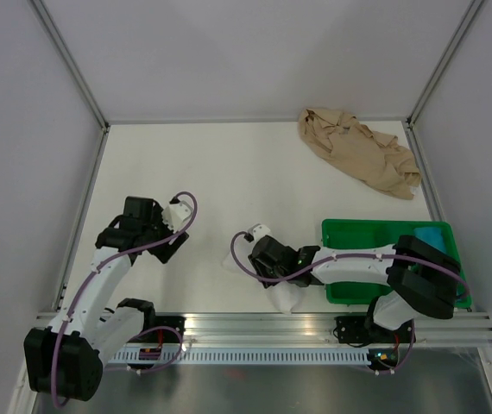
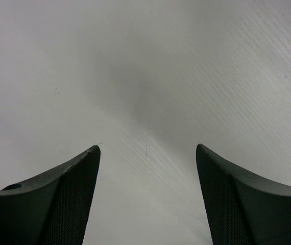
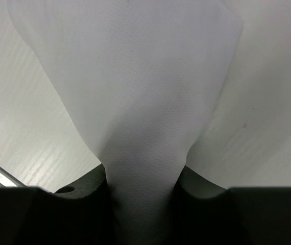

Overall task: Roll the t-shirts
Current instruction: Place the rolled tshirt into the container

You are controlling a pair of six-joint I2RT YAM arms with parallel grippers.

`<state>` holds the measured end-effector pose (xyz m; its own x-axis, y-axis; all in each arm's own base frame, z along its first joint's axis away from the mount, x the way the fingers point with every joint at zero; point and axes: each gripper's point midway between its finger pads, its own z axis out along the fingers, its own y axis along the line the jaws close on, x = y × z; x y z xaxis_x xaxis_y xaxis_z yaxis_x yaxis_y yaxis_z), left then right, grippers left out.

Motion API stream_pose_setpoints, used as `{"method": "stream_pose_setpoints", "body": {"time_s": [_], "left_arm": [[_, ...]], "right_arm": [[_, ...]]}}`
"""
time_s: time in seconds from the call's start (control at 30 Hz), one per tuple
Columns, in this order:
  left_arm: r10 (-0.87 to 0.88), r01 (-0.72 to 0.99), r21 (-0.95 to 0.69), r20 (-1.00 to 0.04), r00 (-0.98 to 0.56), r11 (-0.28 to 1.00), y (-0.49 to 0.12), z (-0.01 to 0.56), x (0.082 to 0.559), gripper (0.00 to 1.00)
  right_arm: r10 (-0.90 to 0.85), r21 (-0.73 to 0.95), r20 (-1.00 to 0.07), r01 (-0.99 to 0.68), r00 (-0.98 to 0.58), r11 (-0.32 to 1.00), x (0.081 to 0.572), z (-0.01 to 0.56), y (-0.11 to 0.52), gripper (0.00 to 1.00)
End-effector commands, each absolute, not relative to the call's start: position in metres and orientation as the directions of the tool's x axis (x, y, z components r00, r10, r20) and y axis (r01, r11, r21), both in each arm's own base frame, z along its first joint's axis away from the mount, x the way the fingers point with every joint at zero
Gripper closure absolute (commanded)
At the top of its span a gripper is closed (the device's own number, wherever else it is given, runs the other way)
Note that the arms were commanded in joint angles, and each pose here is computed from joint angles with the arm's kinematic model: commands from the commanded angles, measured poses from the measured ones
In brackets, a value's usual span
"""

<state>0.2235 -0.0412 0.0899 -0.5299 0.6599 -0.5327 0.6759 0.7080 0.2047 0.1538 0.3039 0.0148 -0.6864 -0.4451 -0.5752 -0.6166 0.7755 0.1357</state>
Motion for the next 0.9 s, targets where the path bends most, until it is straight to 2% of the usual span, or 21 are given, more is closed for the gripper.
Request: {"method": "stream_pose_setpoints", "body": {"time_s": [0.0, 0.3, 0.7, 0.87], "left_arm": [[0.617, 0.654, 0.191, -0.592, -0.518, 0.732, -0.049, 0.11, 0.232, 0.19], [0.618, 0.661, 0.197, -0.61, -0.496, 0.724, -0.052, 0.114, 0.235, 0.19], [0.622, 0.665, 0.2, -0.613, -0.487, 0.719, -0.053, 0.114, 0.237, 0.18], [0.627, 0.665, 0.212, -0.615, -0.478, 0.716, -0.052, 0.117, 0.239, 0.17]], "right_arm": [[-0.424, 0.095, -0.519, -0.543, -0.742, 0.834, 0.15, 0.007, 0.267, 1.0], [-0.314, 0.089, -0.607, -0.455, -0.73, 0.886, 0.172, 0.041, 0.243, 1.0], [-0.263, 0.085, -0.654, -0.414, -0.71, 0.906, 0.193, 0.066, 0.23, 1.0], [-0.223, 0.047, -0.709, -0.36, -0.669, 0.932, 0.216, 0.104, 0.217, 1.0]]}}
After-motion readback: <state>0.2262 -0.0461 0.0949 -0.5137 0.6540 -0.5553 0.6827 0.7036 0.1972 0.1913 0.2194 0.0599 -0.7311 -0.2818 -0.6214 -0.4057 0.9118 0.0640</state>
